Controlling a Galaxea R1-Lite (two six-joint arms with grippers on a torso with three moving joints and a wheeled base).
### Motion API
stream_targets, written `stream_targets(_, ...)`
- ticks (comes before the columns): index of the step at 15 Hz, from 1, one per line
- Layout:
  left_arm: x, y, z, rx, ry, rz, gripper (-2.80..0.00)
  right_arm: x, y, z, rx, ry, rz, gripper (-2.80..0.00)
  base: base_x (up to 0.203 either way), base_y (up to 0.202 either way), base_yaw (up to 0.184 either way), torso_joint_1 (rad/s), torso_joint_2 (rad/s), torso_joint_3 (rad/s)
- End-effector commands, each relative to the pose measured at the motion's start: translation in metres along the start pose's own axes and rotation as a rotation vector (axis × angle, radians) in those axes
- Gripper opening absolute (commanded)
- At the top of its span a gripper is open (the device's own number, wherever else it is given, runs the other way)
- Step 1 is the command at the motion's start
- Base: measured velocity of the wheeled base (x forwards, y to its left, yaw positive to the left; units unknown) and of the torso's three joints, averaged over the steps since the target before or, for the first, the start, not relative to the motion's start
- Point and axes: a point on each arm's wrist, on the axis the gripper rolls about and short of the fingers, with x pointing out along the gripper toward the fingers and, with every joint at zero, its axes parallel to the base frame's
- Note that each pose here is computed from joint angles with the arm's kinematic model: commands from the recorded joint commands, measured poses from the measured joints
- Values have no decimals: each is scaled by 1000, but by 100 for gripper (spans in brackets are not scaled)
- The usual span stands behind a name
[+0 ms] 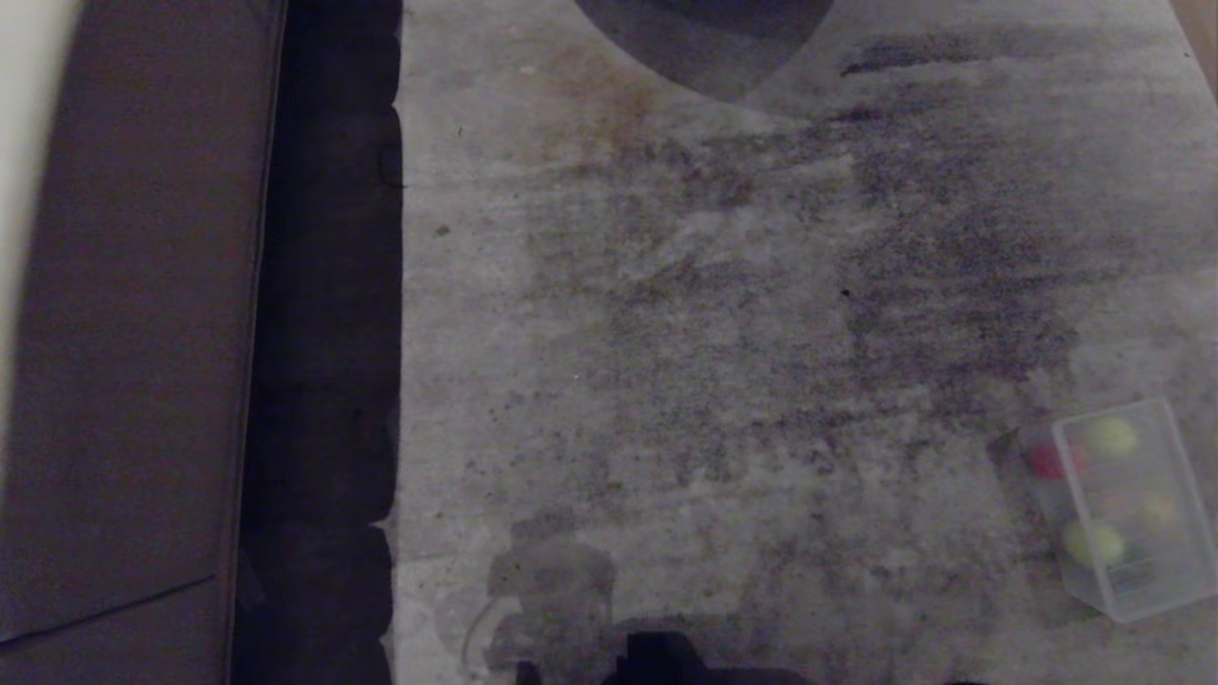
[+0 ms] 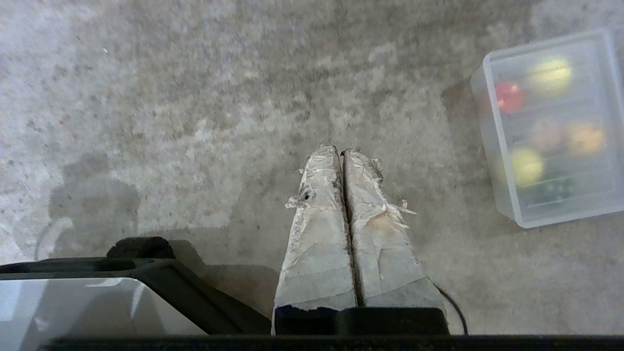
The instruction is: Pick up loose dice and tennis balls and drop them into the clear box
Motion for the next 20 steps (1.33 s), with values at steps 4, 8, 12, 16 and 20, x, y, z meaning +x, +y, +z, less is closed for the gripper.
stream_targets(4, 0, 0, 0, 0, 2, 0, -280, 1, 0, -3, 1, 11, 0, -280, 0, 0, 0, 4, 4, 203)
stream_targets(8, 0, 0, 0, -5, 2, 3, -280, 1, 0, -3, 1, 11, -1, -280, 0, 0, 0, 4, 1, 199)
stream_targets(12, 0, 0, 0, -8, 2, 3, -280, 1, 0, -3, 1, 11, -2, -280, 0, 0, 0, 2, 4, 200)
stream_targets(16, 0, 0, 0, -6, 2, 3, -280, 1, 0, -3, 1, 11, -1, -280, 0, 0, 0, 1, 1, 202)
stream_targets(20, 0, 0, 0, -9, 2, 3, -280, 1, 0, -3, 0, 11, -1, -280, 0, 0, 0, 4, 0, 199)
